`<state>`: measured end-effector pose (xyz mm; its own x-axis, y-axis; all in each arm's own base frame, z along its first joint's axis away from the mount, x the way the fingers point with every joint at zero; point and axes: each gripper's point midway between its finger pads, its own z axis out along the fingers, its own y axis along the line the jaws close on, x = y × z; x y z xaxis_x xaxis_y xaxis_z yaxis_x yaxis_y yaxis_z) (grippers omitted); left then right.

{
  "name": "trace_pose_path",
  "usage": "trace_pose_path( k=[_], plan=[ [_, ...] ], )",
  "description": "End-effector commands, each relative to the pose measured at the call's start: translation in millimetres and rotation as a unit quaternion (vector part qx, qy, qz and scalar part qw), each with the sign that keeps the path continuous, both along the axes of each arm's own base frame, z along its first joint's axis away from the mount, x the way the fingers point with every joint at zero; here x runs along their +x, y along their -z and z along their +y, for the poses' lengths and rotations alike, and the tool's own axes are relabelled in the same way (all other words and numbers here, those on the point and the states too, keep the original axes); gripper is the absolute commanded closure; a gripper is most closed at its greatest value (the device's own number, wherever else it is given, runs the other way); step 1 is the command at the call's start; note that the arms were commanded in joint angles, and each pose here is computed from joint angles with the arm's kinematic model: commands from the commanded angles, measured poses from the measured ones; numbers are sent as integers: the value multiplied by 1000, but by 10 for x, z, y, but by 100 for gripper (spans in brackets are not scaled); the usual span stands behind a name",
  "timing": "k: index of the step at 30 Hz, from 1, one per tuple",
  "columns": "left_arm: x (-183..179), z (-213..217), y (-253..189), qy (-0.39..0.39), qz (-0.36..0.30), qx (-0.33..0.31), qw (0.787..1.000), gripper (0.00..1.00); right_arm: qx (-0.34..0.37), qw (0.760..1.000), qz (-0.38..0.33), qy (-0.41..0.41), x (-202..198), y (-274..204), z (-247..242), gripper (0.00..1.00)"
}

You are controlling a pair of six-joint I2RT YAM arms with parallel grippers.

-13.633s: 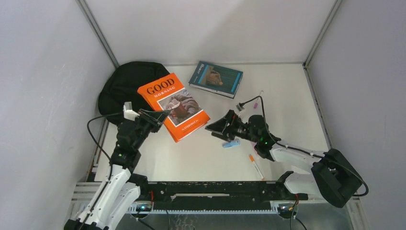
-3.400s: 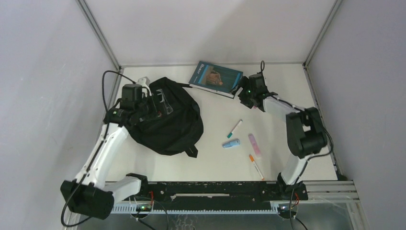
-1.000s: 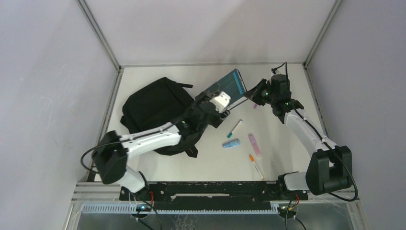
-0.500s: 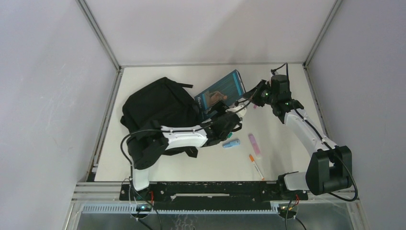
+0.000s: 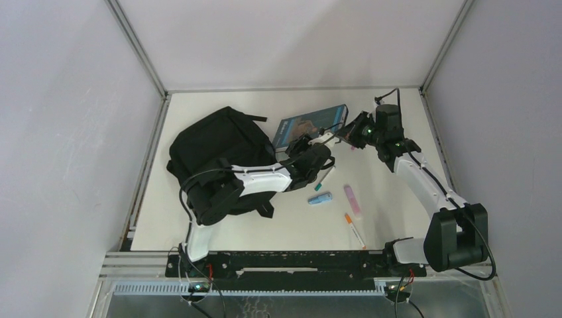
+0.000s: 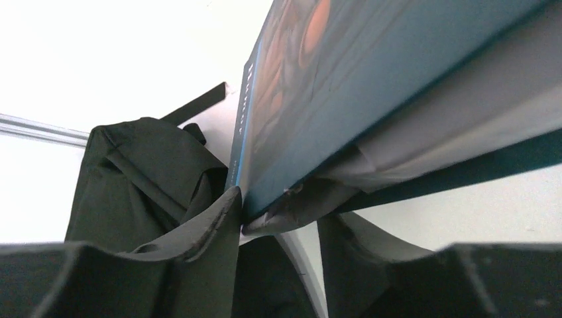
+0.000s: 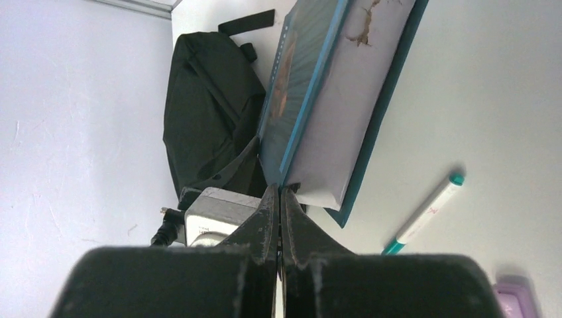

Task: Pack the student bag
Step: Pick up the book from the center of the board.

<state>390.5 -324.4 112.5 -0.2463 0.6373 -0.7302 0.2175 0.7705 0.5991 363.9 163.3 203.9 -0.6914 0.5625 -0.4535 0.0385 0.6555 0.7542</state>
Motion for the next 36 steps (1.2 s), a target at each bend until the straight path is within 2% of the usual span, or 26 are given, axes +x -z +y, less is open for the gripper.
trace_pose_path(
  k=[1, 3, 4, 5, 6, 8, 11, 16, 19, 22, 24, 26, 28, 31, 34, 36],
  plan=[
    [100, -1, -514, -41, -43, -58, 997, 62, 25, 999, -38, -25, -65, -283, 95, 100],
    [76, 20, -620, -44, -45, -70, 996, 75, 30, 998, -50, -30, -73, -360, 111, 100],
    [68, 41, -670, -45, -46, -72, 995, 81, 31, 997, -58, -29, -80, -408, 105, 72],
    [59, 53, -716, -45, -46, -75, 995, 85, 30, 997, -66, -24, -85, -458, 88, 52],
    [52, 53, -771, -43, -46, -79, 995, 87, 28, 997, -74, -17, -92, -509, 59, 36],
    [33, 62, -869, -37, -43, -84, 995, 93, 33, 995, -97, -7, -133, -683, -4, 18],
    [3, 84, -1026, -27, -29, -100, 994, 100, 32, 991, -130, 14, -211, -943, -155, 4],
    [-26, 153, -1358, -10, 4, -161, 987, 100, -17, 976, -193, 96, -359, -1282, -619, 0],
    [-49, 239, -1667, -9, 7, -188, 982, 100, -69, 966, -205, 140, -423, -1287, -853, 0],
    [-90, 334, -1969, -2, 27, -225, 974, 100, -109, 964, -204, 133, -439, -1126, -910, 0],
    [-135, 337, -2129, 31, 72, -277, 958, 100, -107, 966, -222, 80, -463, -1036, -745, 0],
    [-181, 356, -2244, 52, 119, -340, 932, 100, -108, 962, -249, 34, -508, -961, -543, 0],
    [-228, 396, -2334, 57, 164, -403, 898, 100, -146, 948, -281, 19, -545, -852, -427, 0],
    [-296, 479, -2382, 55, 245, -477, 842, 100, -227, 905, -359, 2, -624, -713, -242, 0],
    [-368, 506, -2314, 47, 330, -533, 778, 100, -302, 850, -430, -45, -778, -658, 58, 0],
    [-418, 509, -2226, 41, 377, -554, 741, 100, -363, 814, -450, -47, -806, -607, 155, 0]
  ],
)
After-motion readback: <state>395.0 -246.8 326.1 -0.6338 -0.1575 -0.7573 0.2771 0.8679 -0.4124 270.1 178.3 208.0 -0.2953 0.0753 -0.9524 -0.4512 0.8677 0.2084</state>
